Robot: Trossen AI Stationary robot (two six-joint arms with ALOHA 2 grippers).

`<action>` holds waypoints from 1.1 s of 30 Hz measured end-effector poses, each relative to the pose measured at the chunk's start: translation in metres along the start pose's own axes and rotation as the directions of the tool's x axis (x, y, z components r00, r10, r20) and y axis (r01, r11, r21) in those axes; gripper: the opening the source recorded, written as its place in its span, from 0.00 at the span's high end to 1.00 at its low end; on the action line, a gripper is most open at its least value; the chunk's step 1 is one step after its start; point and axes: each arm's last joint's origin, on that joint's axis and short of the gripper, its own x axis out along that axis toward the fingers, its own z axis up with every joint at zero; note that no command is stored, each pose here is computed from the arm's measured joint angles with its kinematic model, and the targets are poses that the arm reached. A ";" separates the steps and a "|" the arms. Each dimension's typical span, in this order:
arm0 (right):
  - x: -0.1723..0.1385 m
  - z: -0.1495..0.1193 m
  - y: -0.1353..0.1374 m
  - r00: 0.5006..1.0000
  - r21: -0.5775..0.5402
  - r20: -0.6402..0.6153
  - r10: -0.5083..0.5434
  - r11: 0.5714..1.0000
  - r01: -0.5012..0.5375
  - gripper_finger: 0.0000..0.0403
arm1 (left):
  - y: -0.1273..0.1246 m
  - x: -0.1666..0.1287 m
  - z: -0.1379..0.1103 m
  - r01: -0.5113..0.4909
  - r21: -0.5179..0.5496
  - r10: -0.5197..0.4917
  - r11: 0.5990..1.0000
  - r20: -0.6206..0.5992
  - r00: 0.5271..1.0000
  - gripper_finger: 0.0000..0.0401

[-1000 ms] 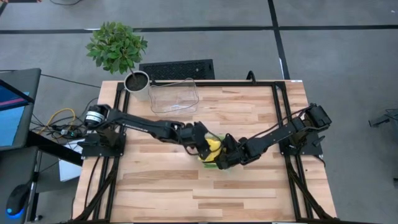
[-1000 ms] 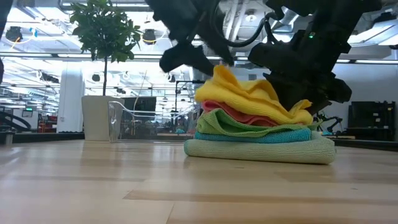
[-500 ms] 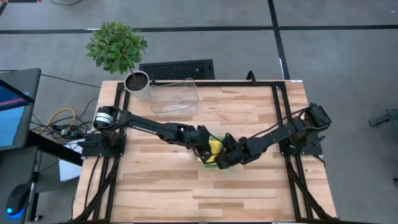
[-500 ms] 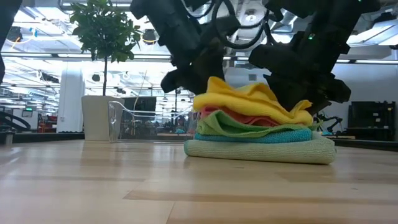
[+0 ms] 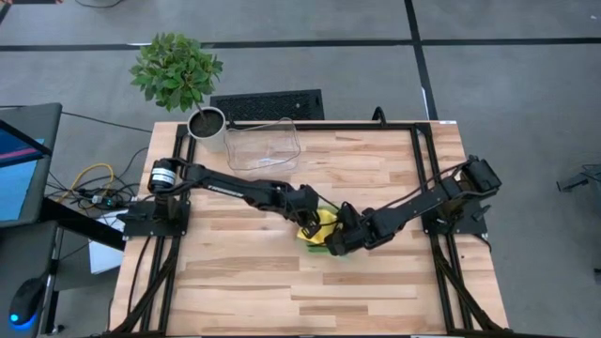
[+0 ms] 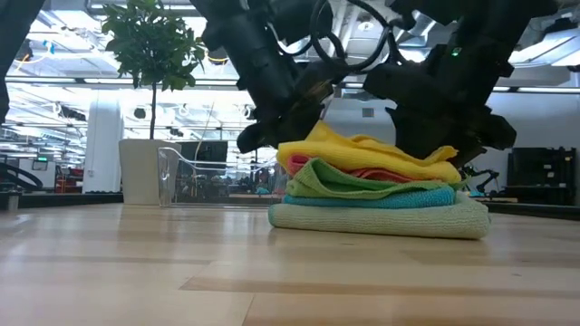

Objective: Fold microfiber towels
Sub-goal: Stack the stacked microfiber cloths on the light green microfiber cloth

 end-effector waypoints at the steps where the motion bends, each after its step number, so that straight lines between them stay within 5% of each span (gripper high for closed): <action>1: -0.004 -0.002 -0.001 1.000 0.005 -0.003 -0.001 1.000 0.001 0.45 | 0.000 0.000 0.000 -0.005 0.009 0.005 1.000 0.010 1.000 0.98; 11: -0.057 -0.027 -0.014 0.997 0.111 0.079 -0.016 0.994 0.007 0.45 | -0.001 0.000 0.001 -0.011 0.043 0.010 0.999 0.028 1.000 0.99; 14: -0.069 -0.035 -0.014 0.976 0.167 0.216 0.007 0.985 -0.043 0.45 | -0.001 -0.003 0.002 -0.005 0.054 0.004 0.999 0.034 0.999 0.99; 19: -0.084 -0.034 -0.006 0.869 0.189 0.487 0.088 0.961 -0.204 0.45 | -0.002 -0.006 0.004 0.002 0.054 -0.004 0.999 0.041 0.999 0.98; 33: 0.000 -0.047 0.011 0.901 0.289 0.428 -0.075 0.955 -0.057 0.56 | -0.001 -0.006 0.002 0.001 0.056 -0.002 0.998 0.020 1.000 0.98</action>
